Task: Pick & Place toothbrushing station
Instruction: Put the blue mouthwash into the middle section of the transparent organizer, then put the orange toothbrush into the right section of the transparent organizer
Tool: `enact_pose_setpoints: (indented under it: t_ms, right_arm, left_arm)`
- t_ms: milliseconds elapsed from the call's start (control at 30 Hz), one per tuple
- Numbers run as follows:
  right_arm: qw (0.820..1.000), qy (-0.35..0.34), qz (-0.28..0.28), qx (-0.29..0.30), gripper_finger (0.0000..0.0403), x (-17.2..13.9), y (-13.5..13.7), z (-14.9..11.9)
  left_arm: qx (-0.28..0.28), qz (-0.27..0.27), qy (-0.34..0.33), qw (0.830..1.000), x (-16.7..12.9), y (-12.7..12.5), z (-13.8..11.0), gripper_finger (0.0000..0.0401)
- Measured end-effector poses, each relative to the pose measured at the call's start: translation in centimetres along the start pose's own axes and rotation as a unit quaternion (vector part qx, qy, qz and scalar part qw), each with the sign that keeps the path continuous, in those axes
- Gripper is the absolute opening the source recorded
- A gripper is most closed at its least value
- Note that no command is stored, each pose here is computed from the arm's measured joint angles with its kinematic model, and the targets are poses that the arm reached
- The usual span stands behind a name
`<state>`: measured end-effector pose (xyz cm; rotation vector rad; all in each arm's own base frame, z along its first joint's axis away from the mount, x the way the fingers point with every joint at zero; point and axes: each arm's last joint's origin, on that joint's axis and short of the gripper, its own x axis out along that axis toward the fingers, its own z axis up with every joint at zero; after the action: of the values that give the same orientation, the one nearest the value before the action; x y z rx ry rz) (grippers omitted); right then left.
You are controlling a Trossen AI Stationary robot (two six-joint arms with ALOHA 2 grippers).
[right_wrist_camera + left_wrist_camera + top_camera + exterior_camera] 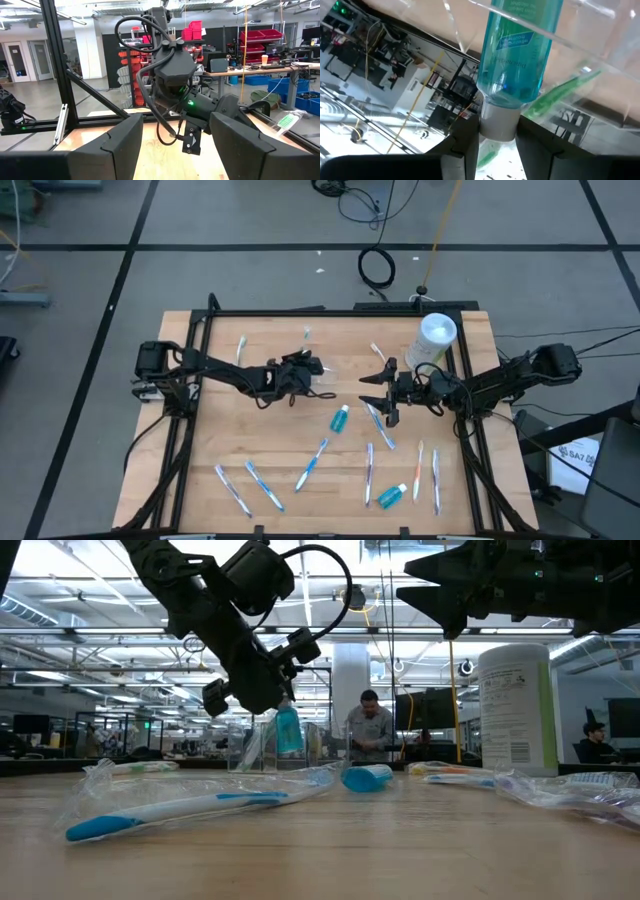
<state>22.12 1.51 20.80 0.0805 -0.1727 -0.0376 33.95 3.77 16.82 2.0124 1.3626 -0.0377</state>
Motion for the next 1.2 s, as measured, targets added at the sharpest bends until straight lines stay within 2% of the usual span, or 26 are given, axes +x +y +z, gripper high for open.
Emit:
enact_pose_setpoints:
  t_ms: [200, 600, 767, 967, 1100, 1200]
  right_arm:
    - [1.000, 0.000, 0.001, -0.010, 0.0226, 0.0, 0.0, 0.0]
    - [1.000, 0.000, 0.001, -0.015, 0.0226, 0.0, 0.0, 0.0]
    - [1.000, 0.000, 0.001, -0.015, 0.0226, 0.0, 0.0, 0.0]
    - [1.000, 0.000, 0.001, -0.015, 0.0226, 0.0, 0.0, 0.0]
    - [1.000, 0.001, 0.001, -0.015, 0.0226, 0.0, 0.0, 0.0]
    - [1.000, 0.001, 0.000, -0.015, 0.0226, 0.0, 0.0, 0.0]
  left_arm:
    - [-0.002, 0.003, -0.006, 1.000, 0.0, 0.0, 0.0, 0.0126]
    - [-0.045, 0.017, -0.002, 0.999, -0.2, 0.4, 0.0, 0.0221]
    - [-0.106, 0.047, 0.009, 0.993, -0.5, 1.3, -0.2, 0.0228]
    - [-0.169, 0.065, 0.027, 0.983, -1.2, 1.9, -0.6, 0.0214]
    - [-0.231, 0.083, 0.021, 0.969, -2.5, 2.5, -1.5, 0.0201]
    - [-0.296, 0.104, 0.013, 0.949, -3.9, 3.0, -2.8, 0.0195]
